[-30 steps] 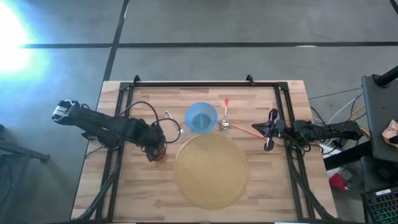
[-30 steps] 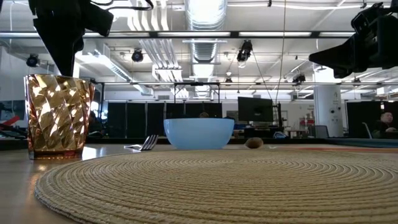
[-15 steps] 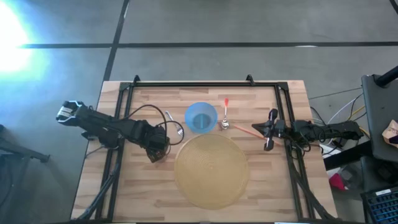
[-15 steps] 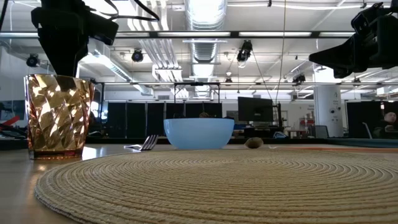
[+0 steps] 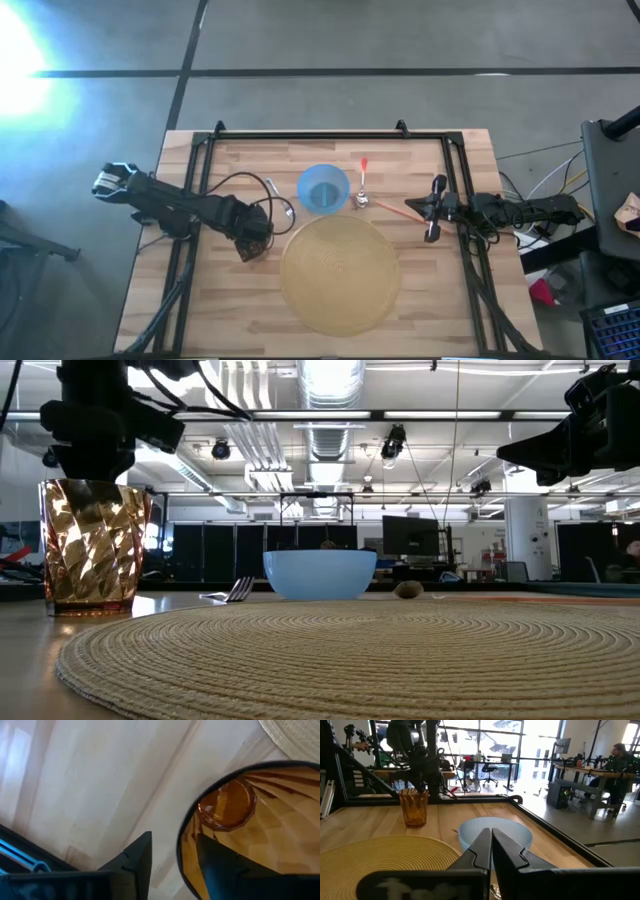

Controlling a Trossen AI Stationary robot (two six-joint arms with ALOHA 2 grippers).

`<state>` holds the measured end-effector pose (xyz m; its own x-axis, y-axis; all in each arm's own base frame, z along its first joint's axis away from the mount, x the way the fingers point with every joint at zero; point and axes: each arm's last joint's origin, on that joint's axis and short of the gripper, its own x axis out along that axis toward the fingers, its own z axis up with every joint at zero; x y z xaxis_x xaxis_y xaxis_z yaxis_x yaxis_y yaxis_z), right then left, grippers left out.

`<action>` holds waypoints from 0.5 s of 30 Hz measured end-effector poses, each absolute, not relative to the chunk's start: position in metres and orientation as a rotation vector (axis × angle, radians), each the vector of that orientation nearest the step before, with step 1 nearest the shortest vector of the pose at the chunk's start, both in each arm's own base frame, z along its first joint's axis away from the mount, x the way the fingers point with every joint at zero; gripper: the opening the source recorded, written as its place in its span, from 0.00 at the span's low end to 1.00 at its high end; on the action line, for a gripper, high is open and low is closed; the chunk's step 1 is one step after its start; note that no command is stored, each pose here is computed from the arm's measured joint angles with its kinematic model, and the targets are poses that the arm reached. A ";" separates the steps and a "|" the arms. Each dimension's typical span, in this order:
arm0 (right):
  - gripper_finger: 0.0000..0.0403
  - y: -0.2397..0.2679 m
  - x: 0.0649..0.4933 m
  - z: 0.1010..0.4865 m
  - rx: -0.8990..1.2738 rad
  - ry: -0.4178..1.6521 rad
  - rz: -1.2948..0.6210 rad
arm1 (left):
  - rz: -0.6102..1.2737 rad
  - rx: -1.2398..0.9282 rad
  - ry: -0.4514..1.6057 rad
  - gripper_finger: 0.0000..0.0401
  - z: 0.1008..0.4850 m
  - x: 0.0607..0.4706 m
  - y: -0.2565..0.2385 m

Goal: Pick & Place Utensil
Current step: Put the orange cup on the brown mat

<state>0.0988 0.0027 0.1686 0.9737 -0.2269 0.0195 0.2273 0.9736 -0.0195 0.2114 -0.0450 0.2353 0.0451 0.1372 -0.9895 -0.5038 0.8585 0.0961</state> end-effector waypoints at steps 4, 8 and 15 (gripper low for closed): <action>0.02 0.003 0.099 0.169 -0.022 -0.017 -0.229 | 0.485 -0.330 1.460 0.27 0.234 0.211 -0.046; 0.02 0.003 0.099 0.169 -0.022 -0.017 -0.229 | 0.481 -0.334 1.464 0.14 0.234 0.211 -0.046; 0.02 0.003 0.099 0.169 -0.022 -0.017 -0.229 | 0.447 -0.353 1.462 0.03 0.237 0.211 -0.046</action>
